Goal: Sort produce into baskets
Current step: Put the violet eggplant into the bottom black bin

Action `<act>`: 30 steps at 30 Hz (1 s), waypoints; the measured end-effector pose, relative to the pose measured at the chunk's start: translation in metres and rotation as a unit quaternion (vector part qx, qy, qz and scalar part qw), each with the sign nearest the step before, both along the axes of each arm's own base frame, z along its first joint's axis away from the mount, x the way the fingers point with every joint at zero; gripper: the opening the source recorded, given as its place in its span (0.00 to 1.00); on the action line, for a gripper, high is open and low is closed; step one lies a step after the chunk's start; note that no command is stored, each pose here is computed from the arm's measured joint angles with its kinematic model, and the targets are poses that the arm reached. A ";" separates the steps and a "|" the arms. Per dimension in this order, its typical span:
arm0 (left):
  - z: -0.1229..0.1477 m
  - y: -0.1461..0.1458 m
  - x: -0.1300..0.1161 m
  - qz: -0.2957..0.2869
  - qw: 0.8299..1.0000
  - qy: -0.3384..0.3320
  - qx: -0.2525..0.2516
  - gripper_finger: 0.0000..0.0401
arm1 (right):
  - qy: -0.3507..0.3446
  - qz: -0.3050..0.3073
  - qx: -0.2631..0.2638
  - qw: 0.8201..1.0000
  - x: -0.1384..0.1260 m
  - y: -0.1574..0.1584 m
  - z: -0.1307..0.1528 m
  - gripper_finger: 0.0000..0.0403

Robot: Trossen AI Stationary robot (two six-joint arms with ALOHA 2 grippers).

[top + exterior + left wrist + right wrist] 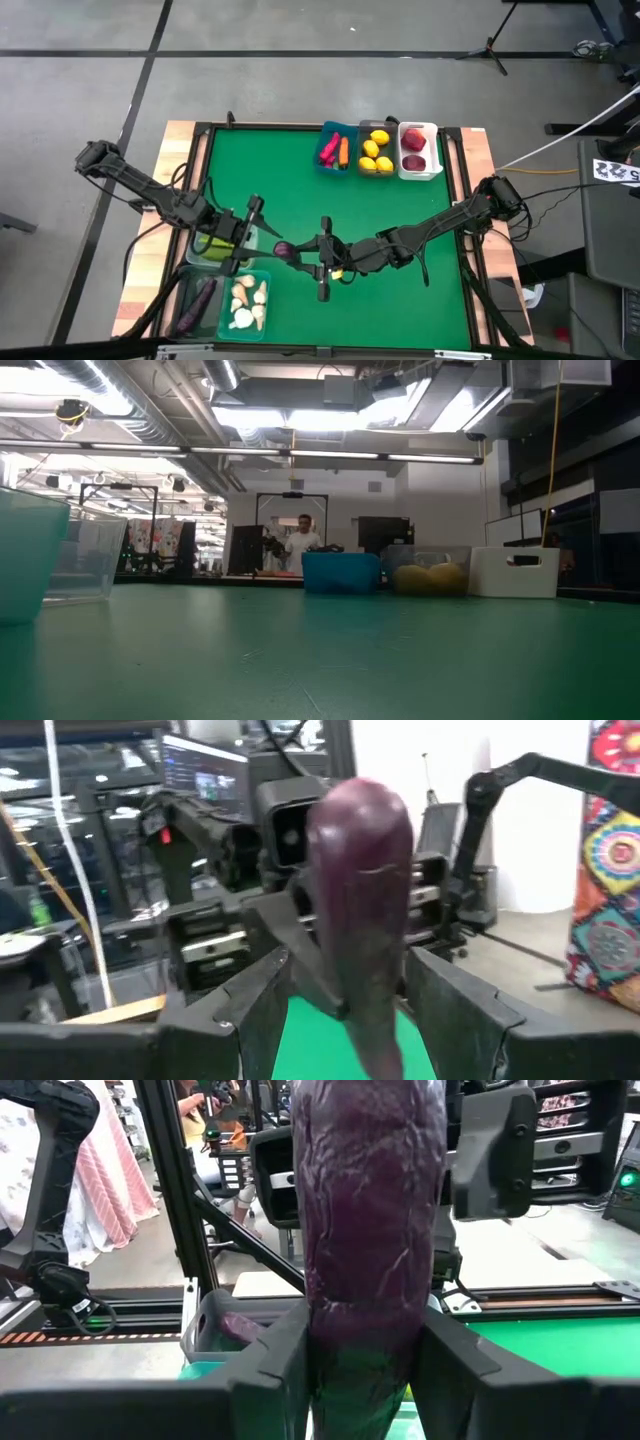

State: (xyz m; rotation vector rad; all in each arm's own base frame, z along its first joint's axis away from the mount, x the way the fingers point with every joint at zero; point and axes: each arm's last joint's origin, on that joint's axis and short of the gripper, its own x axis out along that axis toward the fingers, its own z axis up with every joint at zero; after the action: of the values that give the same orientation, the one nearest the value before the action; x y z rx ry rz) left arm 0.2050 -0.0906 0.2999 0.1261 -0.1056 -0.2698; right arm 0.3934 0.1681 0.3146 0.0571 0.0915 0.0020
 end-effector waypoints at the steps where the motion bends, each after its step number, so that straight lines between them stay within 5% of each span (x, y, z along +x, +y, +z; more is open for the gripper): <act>1: 0.000 0.000 0.000 -0.006 1.000 0.000 0.001 0.49 | 0.000 0.000 0.000 1.000 0.000 0.000 0.000 0.33; 19: 0.003 0.000 0.000 -0.067 0.997 -0.024 0.018 0.49 | 0.000 0.000 -0.002 1.000 0.000 0.000 0.000 0.33; 30: 0.000 0.001 0.006 -0.014 0.997 -0.041 0.071 0.49 | -0.001 0.001 -0.003 1.000 0.000 0.000 0.000 0.33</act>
State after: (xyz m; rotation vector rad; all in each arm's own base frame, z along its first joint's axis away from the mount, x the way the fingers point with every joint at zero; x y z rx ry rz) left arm 0.2108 -0.0900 0.3002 0.2762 -0.1690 -0.3004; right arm 0.3934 0.1681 0.3147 0.0503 0.0901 0.0027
